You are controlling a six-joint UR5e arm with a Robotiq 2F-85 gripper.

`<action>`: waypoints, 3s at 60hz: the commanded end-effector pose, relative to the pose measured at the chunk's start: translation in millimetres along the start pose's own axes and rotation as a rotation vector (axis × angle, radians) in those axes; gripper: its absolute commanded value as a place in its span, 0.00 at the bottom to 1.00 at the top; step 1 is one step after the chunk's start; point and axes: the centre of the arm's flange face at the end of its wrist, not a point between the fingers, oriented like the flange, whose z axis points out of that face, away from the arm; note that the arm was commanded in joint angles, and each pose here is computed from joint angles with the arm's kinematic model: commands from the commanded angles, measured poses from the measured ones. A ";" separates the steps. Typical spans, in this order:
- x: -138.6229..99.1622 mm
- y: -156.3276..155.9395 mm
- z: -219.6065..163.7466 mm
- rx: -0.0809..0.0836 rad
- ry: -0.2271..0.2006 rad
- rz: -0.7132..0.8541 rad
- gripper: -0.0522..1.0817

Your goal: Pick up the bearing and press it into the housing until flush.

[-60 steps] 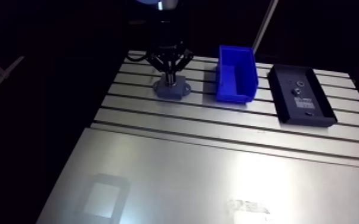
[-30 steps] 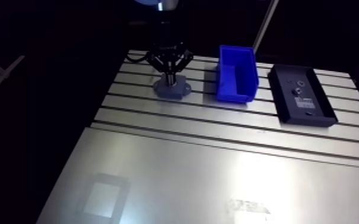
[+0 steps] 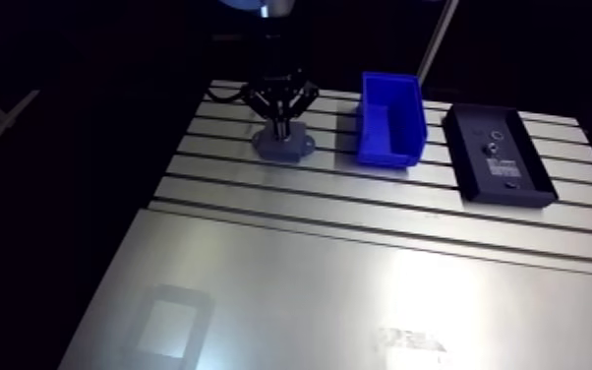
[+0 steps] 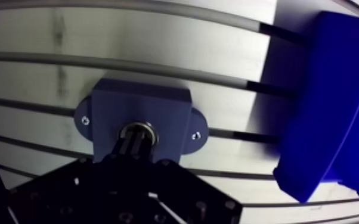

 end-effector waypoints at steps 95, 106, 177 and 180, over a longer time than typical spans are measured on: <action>-39.0 56.2 -219.0 -0.004 -0.001 0.084 0.05; -37.9 78.0 -233.4 -0.011 0.007 0.116 0.05; -43.5 111.4 -282.2 0.013 0.100 0.176 0.05; -46.2 112.1 -285.3 0.011 0.103 0.178 0.05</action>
